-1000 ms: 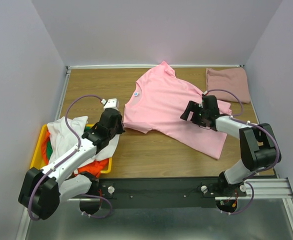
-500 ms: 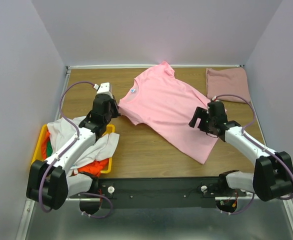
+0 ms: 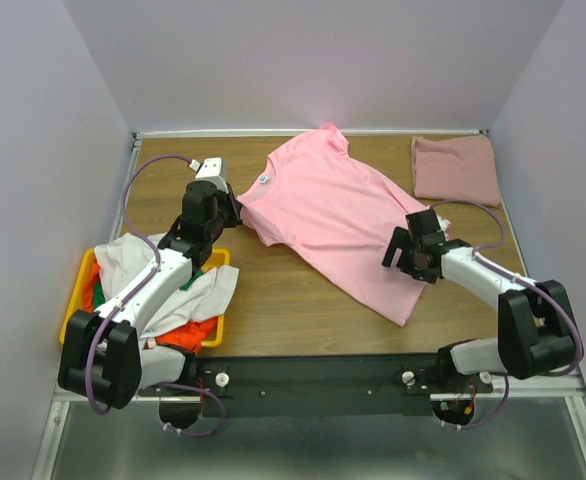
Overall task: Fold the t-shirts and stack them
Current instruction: Fold the tshirt
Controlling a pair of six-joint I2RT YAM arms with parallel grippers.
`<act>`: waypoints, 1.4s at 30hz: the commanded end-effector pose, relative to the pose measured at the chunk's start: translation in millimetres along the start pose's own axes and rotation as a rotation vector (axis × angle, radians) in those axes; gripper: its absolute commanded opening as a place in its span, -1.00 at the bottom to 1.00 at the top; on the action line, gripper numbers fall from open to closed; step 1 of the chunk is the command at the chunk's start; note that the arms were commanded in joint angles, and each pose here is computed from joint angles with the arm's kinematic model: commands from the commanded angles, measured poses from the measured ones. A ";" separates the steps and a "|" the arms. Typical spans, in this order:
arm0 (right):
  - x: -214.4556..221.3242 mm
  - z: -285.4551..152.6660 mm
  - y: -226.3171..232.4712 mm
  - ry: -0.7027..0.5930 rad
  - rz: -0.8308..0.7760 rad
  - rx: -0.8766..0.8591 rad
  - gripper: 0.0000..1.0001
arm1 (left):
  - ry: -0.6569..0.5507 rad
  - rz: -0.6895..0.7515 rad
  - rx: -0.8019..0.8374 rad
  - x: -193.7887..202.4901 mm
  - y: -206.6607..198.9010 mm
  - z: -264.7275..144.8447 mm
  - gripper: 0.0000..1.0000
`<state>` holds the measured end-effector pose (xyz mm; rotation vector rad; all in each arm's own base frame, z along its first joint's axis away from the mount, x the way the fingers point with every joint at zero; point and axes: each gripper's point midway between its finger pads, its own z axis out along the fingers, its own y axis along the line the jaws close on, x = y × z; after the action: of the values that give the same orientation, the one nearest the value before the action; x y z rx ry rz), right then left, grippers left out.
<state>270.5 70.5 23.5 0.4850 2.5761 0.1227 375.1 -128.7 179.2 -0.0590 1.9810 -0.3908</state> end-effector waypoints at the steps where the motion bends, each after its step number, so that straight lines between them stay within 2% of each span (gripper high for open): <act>1: 2.1 14.6 -15.5 0.017 -0.006 0.110 1.00 | -0.031 0.012 0.032 -6.2 -2.9 -1.0 -1.00; 5: -18.7 20.0 -12.1 -0.020 -0.020 0.145 1.00 | -0.031 0.013 0.037 -7.4 -3.4 -0.5 -1.00; 9: -43.3 2.8 2.4 -0.089 -0.026 0.090 0.99 | -0.037 0.012 0.069 -10.3 -9.7 -4.2 -1.00; 12: -43.8 -13.5 -1.5 -0.092 -0.026 0.095 0.97 | -0.043 0.012 0.085 -12.8 -12.9 -6.9 -1.00; 15: -30.2 -31.1 -9.4 -0.060 -0.032 0.095 0.95 | -0.045 0.012 0.094 -13.8 -14.6 -8.5 -1.00; 20: 12.2 -56.3 -1.9 0.085 -0.033 0.006 0.78 | -0.041 0.013 0.104 -12.9 -16.2 -8.7 -1.00; 28: 72.3 -80.1 11.7 0.305 -0.078 0.002 0.71 | -0.050 0.014 0.121 -16.0 -19.8 -11.8 -1.00; 37: 116.5 -84.8 -18.9 0.386 -0.038 0.088 0.55 | -0.049 0.012 0.152 -16.2 -25.3 -12.9 -1.00; 42: 117.1 -83.3 -26.1 0.362 -0.025 0.115 0.48 | -0.052 0.009 0.156 -16.3 -26.0 -13.8 -1.00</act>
<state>132.2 92.8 34.5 0.4568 2.9625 0.0874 369.6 -145.0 197.1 0.0153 1.9340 -0.5052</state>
